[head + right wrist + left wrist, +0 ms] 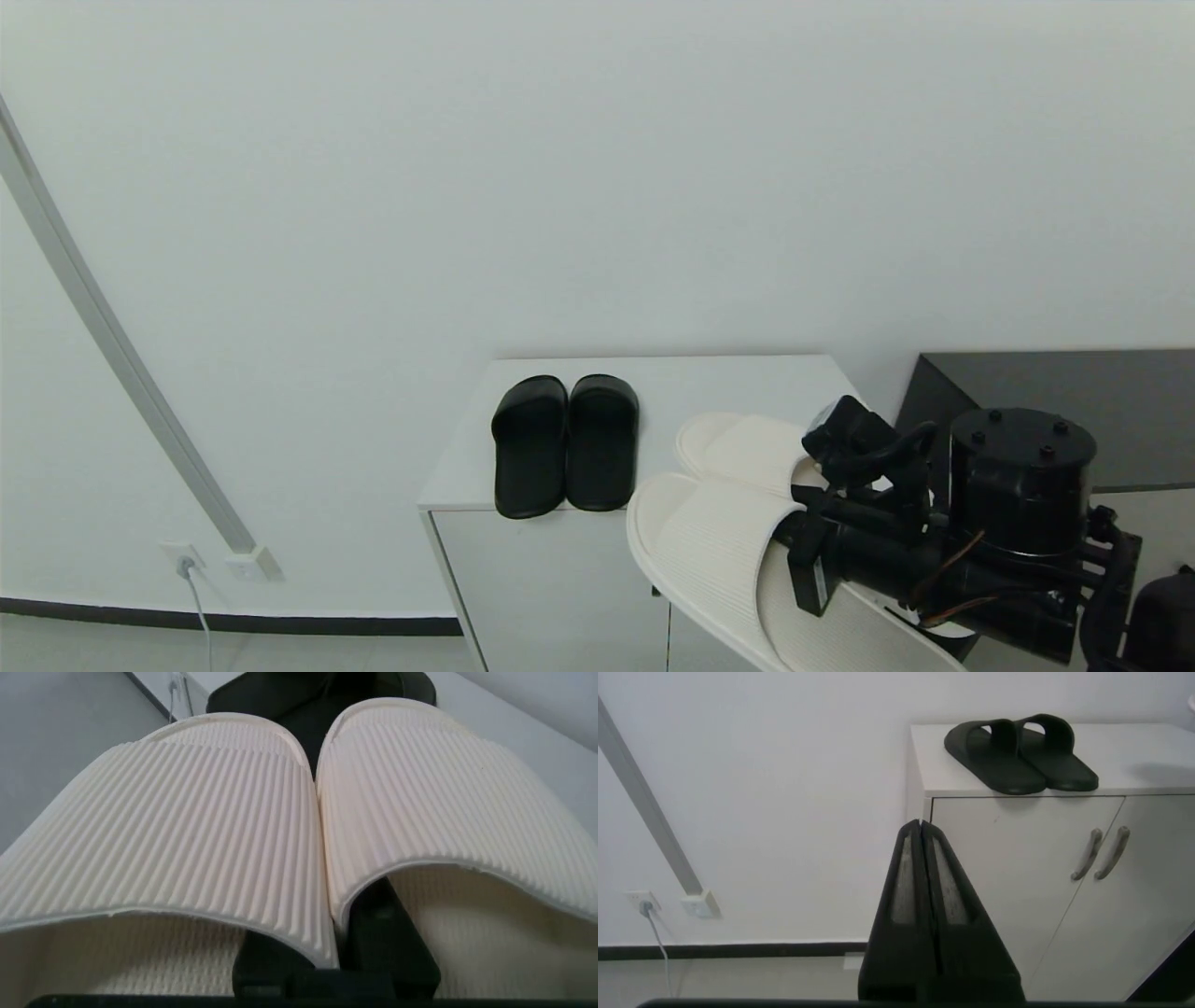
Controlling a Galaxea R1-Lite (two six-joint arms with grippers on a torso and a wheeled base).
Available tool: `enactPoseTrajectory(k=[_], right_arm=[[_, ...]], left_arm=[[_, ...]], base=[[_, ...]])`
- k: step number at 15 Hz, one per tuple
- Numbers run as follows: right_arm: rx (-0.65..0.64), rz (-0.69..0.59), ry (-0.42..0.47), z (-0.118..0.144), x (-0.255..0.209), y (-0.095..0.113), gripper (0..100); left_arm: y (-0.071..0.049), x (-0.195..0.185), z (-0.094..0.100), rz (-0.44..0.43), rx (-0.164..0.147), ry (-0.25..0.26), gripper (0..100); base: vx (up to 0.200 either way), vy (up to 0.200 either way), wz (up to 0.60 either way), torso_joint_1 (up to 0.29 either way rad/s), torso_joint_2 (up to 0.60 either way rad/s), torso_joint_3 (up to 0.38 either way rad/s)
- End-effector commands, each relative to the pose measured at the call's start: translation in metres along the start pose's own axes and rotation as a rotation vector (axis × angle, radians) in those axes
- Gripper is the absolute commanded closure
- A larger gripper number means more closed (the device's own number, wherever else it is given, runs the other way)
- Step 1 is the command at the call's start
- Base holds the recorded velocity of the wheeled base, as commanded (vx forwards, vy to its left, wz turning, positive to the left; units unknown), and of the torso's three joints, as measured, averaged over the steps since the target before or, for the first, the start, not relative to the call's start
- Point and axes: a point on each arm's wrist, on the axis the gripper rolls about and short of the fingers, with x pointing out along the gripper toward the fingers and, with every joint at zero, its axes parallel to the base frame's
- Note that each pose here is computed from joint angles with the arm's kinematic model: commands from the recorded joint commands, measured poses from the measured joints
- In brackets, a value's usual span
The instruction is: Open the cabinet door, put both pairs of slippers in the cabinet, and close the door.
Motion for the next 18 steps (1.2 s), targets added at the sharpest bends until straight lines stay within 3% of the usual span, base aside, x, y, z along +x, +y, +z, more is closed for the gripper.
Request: enactPoseTrajectory(k=[1, 7, 14, 18], right_arm=[[0.005, 0.001, -0.002, 0.001, 0.001, -0.001, 100], [0.052, 0.003, 0.024, -0.005, 0.018, -0.002, 100], [0.053, 0.005, 0.033, -0.007, 0.018, -0.001, 100], [0.053, 0.005, 0.034, -0.007, 0.018, -0.001, 100]], left_arm=[[0.000, 0.000, 0.000, 0.000, 0.001, 0.000, 100], [0.000, 0.000, 0.000, 0.000, -0.001, 0.001, 100], [0.000, 0.000, 0.000, 0.000, -0.001, 0.000, 100], [0.000, 0.000, 0.000, 0.000, -0.001, 0.001, 100]], base=[[0.000, 0.000, 0.00, 0.000, 0.00, 0.000], [0.000, 0.000, 0.00, 0.000, 0.00, 0.000], [-0.200, 0.000, 0.00, 0.000, 0.00, 0.002], [0.000, 0.000, 0.00, 0.000, 0.00, 0.000]])
